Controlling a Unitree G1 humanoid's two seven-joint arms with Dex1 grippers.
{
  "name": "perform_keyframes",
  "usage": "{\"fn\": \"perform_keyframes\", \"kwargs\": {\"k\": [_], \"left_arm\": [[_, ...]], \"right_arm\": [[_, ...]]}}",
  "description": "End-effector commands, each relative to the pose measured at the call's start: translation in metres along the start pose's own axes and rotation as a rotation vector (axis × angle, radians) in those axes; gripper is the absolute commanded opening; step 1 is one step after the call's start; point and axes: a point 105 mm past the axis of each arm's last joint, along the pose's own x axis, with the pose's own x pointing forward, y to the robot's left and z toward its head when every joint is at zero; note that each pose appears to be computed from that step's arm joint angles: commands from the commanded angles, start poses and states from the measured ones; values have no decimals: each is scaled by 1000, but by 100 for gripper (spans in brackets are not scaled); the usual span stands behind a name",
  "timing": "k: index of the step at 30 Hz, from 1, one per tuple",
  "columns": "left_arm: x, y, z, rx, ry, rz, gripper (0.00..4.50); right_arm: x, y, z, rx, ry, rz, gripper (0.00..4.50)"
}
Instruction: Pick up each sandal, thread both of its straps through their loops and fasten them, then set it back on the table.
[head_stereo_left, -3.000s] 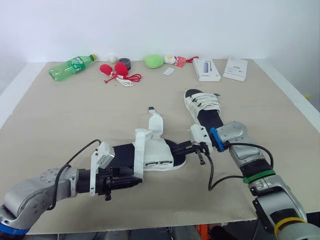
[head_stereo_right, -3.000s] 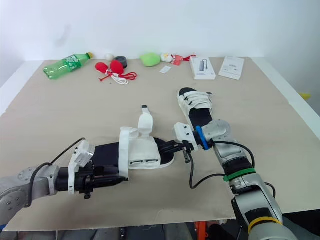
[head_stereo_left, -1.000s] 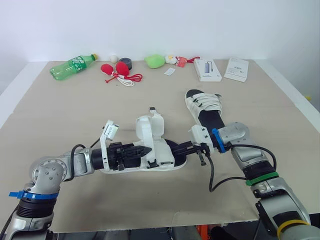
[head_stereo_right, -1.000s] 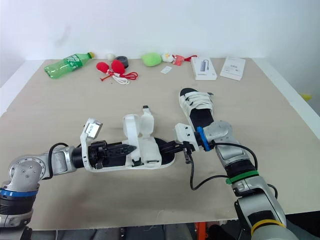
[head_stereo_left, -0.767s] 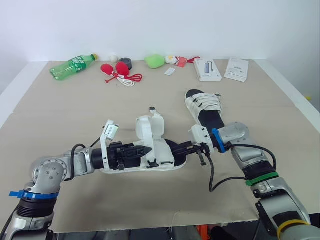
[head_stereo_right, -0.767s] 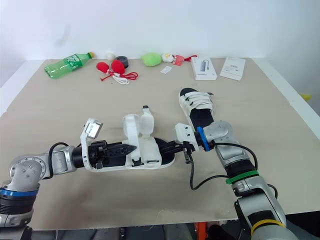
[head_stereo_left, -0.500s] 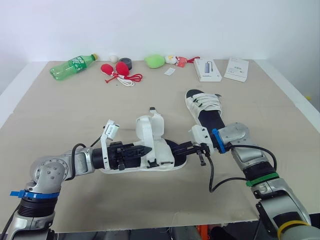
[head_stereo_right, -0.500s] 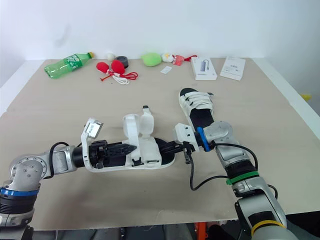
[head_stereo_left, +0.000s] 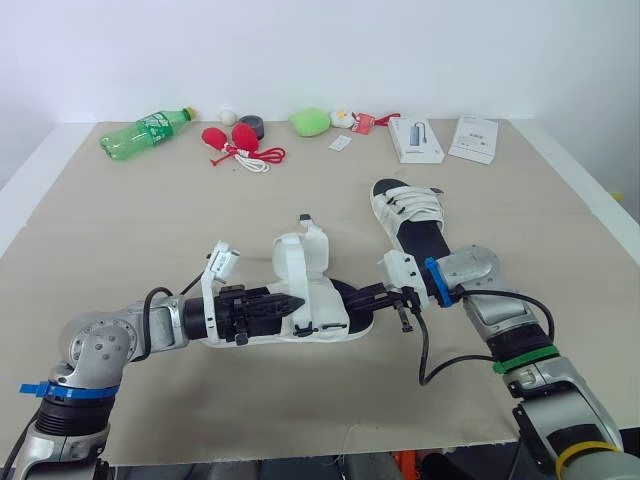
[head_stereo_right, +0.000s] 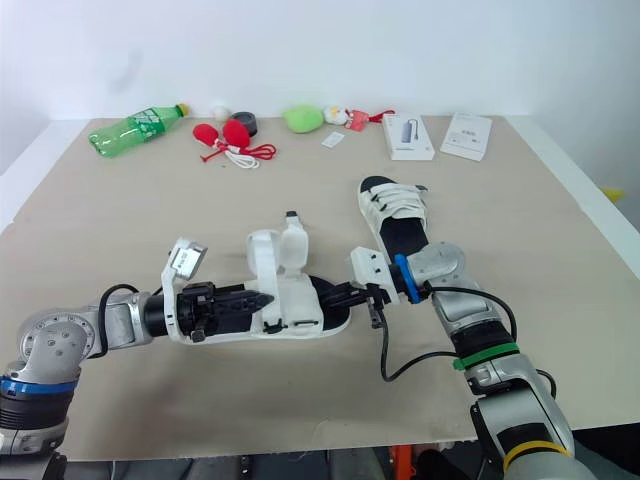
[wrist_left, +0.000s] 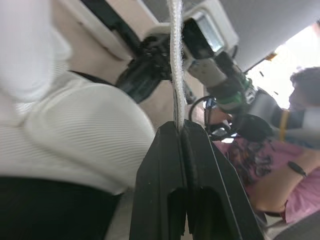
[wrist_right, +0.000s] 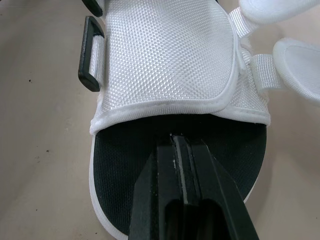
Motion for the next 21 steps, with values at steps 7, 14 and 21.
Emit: {"fn": "perform_keyframes", "kwargs": {"k": [7,14,21], "left_arm": [[-2,5,-20,43,91,42,4],[-6,14,-23,107,115,90,4],[-5,4,-17,100,86,37,29]], "right_arm": [[-2,5,-5,6,24,8,0],[-2,4,-5,8,25,6,0],[-1,2,-5,5,25,6,0]]}}
